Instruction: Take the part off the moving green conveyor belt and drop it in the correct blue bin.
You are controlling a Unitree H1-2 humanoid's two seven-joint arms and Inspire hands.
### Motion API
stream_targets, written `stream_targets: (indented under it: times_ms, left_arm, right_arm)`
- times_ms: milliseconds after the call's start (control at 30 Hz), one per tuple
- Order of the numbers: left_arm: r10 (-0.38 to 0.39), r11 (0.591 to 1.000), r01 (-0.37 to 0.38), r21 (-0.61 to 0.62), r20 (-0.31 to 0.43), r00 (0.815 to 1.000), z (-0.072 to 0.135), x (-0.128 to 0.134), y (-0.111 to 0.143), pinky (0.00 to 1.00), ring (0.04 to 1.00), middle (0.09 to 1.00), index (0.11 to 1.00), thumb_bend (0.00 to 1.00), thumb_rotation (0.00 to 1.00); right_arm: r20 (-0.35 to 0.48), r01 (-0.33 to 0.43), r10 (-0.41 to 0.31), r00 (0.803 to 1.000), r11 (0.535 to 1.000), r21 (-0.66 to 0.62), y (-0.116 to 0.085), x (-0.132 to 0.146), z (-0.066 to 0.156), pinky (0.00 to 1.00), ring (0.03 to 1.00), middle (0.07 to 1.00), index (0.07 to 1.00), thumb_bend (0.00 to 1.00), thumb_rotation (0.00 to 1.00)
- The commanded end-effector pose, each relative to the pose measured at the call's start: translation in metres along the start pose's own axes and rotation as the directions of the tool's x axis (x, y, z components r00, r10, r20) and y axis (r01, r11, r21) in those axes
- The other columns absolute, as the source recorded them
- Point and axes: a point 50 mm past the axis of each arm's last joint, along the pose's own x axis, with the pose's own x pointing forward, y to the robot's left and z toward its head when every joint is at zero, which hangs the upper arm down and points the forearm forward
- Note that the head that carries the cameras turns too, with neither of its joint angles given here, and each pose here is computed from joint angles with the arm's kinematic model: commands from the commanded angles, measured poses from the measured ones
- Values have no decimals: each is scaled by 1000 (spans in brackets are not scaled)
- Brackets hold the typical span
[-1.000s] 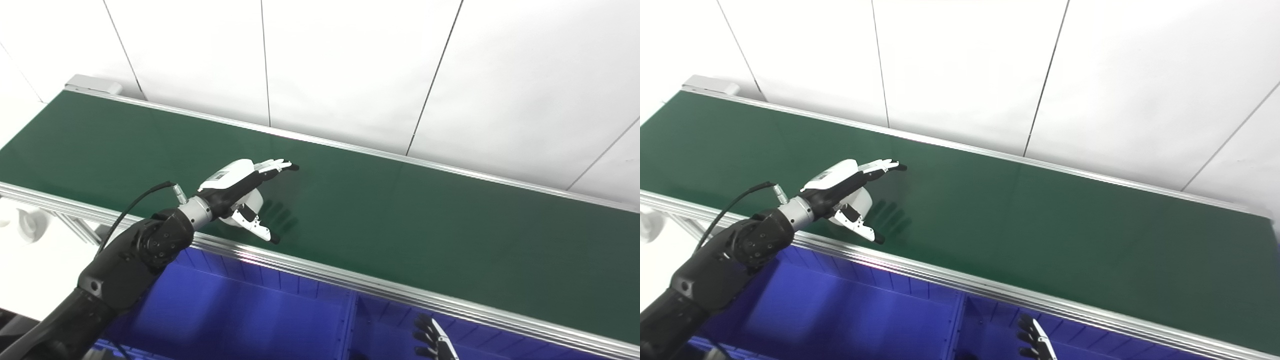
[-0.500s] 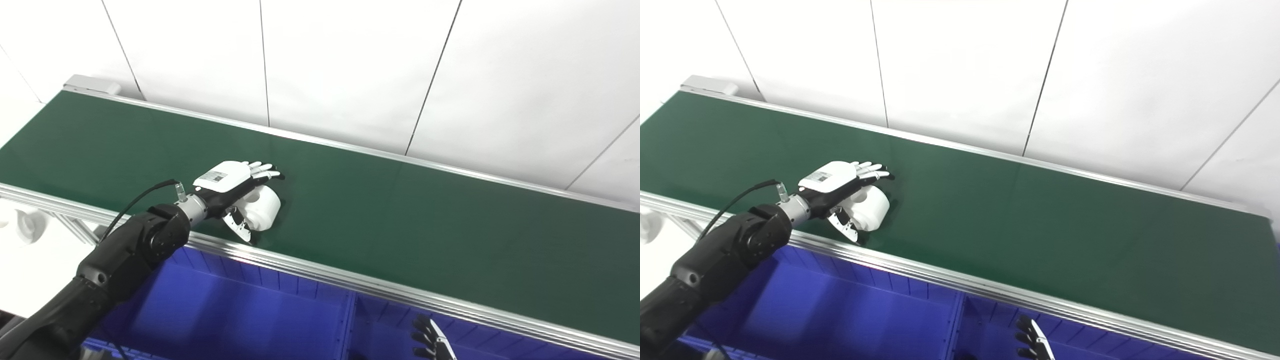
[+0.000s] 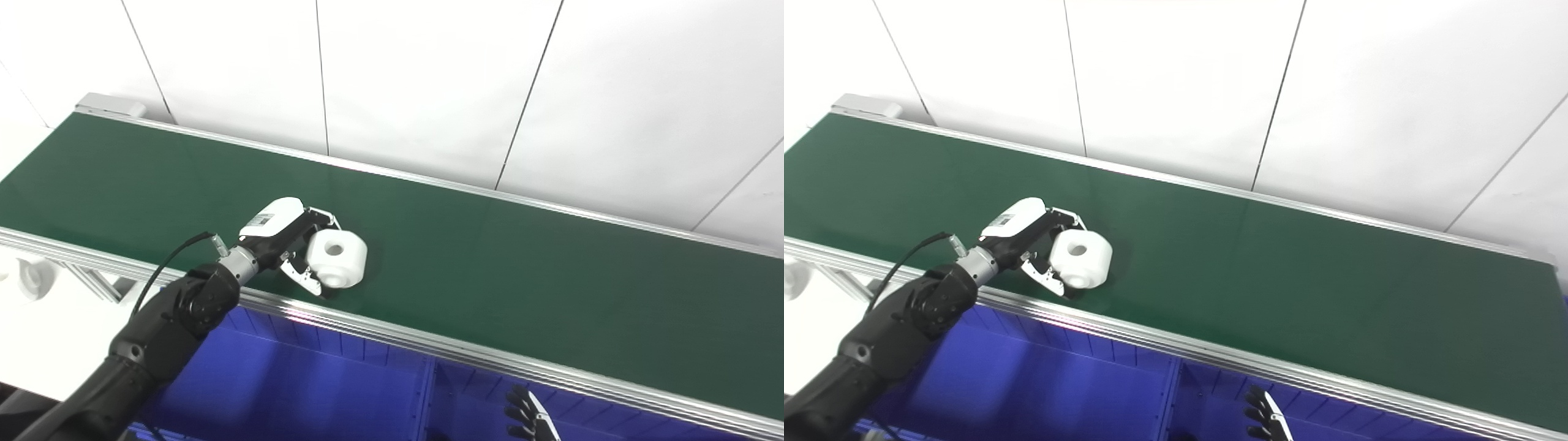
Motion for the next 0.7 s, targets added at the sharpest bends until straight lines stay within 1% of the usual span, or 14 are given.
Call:
stream_targets:
  times_ms: [0,67,167,267,400,433,500,567,667]
  left_arm:
    - [107,994,-104,-44,65,992,7,3,16,326,386,473,522,494,0]
    - [150,986,-143,-82,87,985,10,2,14,331,398,487,514,495,0]
    - [203,973,-187,-138,119,972,14,0,12,310,392,487,514,494,0]
    - [249,955,-222,-196,123,961,19,-5,10,267,371,478,519,493,0]
    - [285,930,-244,-275,117,951,23,-17,5,299,394,483,515,494,0]
    - [286,927,-243,-286,119,951,25,-22,3,291,392,481,516,494,0]
    - [286,922,-237,-306,123,950,28,-30,1,321,410,490,506,496,0]
    - [277,922,-227,-313,125,953,33,-44,-5,329,413,491,507,496,0]
    - [235,932,-190,-309,113,966,36,-71,-19,353,430,499,493,497,0]
  right_arm:
    - [87,12,-14,996,1000,23,-1,2,13,716,811,852,894,587,468]
    - [88,12,-14,996,1000,25,-1,1,13,713,809,851,892,590,468]
    - [87,16,-19,996,999,30,-1,1,14,714,807,848,890,594,457]
    - [87,16,-19,996,999,31,0,0,15,714,807,848,890,585,438]
    - [91,15,-18,996,999,33,0,-1,16,716,807,851,892,589,455]
    - [92,16,-18,996,999,30,1,-1,17,710,804,849,890,591,462]
    - [96,14,-17,995,999,31,1,-2,18,711,805,852,891,591,473]
    - [99,13,-16,995,999,36,1,-2,19,711,807,855,892,593,471]
    - [97,18,-23,995,999,48,2,-3,23,716,806,855,890,599,455]
